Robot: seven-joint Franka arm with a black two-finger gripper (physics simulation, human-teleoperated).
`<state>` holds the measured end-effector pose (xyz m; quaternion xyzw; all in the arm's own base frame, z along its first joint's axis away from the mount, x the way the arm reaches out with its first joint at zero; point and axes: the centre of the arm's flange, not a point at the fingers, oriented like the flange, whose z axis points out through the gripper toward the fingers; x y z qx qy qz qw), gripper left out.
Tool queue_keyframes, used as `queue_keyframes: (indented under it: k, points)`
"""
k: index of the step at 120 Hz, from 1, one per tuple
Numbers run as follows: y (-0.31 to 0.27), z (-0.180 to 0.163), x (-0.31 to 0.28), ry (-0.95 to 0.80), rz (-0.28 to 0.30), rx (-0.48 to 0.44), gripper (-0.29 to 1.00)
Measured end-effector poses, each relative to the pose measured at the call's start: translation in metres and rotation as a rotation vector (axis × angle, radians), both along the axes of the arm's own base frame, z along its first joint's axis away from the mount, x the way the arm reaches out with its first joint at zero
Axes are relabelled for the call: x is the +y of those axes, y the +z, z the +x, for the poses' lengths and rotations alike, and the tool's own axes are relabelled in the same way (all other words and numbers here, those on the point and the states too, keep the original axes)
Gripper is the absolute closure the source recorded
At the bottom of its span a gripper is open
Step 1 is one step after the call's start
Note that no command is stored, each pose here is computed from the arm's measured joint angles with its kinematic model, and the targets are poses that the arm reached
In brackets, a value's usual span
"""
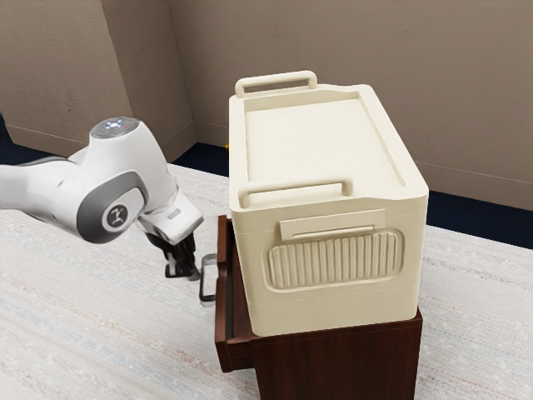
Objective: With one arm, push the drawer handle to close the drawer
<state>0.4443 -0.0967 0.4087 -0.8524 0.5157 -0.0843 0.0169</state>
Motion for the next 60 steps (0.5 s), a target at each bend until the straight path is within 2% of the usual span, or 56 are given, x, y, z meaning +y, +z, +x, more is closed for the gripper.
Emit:
queue_keyframes:
  k: [60]
  points:
    - [0.001, 0.009, -0.016, 0.011, -0.030, -0.018, 0.78]
